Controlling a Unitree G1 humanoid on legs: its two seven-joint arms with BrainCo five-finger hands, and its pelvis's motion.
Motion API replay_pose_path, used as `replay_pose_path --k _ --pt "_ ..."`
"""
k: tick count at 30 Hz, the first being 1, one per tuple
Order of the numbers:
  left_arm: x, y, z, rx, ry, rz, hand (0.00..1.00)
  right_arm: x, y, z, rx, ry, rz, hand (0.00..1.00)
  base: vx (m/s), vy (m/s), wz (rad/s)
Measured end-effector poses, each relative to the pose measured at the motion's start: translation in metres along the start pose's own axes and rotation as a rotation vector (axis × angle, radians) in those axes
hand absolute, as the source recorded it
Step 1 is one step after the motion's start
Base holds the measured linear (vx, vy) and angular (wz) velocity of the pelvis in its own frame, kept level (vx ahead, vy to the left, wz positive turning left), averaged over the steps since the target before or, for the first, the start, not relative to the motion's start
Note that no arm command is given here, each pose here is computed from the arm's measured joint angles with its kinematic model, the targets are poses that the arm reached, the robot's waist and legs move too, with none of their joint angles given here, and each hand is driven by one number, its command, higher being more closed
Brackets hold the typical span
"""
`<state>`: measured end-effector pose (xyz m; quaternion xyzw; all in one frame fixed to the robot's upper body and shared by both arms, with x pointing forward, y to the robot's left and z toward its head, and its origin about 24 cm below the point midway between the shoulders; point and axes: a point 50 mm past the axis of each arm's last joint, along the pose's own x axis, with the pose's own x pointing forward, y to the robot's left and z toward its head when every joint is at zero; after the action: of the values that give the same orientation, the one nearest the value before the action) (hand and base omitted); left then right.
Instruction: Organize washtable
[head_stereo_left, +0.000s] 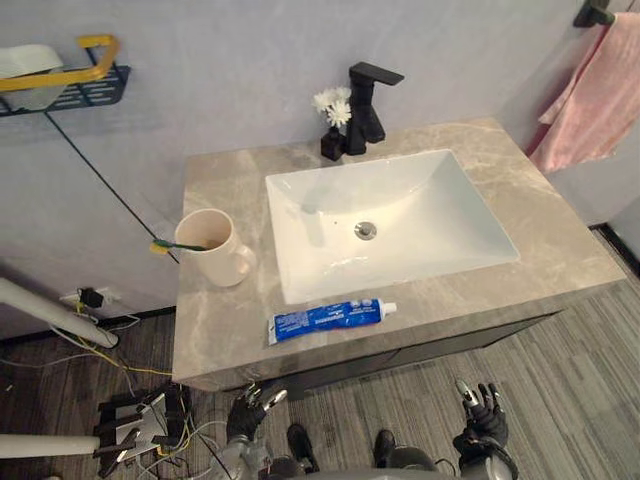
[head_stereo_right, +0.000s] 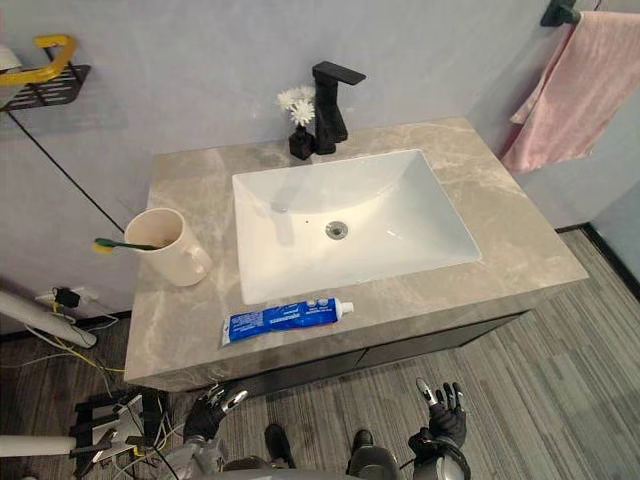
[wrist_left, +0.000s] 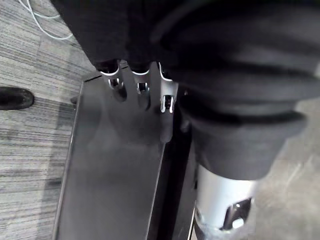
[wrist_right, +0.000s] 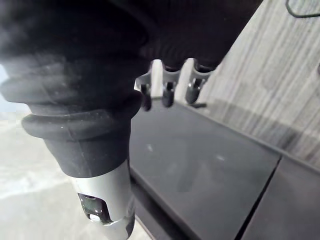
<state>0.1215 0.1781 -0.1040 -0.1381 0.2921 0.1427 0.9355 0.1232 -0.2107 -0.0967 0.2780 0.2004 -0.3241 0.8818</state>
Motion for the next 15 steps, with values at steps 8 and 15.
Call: replay_pose_path --k 8,15 --pt "0.001 0.004 0.004 -0.041 -0.032 0.067 0.0 0.008 0.003 -0.002 -0.034 0.02 0.011 0.0 0.01 -0.011 -0.02" --pt "0.006 -0.002 0.011 -0.134 -0.067 0.062 0.0 0.012 0.006 0.001 -0.054 0.017 0.024 0.0 0.0 -0.02 0.49"
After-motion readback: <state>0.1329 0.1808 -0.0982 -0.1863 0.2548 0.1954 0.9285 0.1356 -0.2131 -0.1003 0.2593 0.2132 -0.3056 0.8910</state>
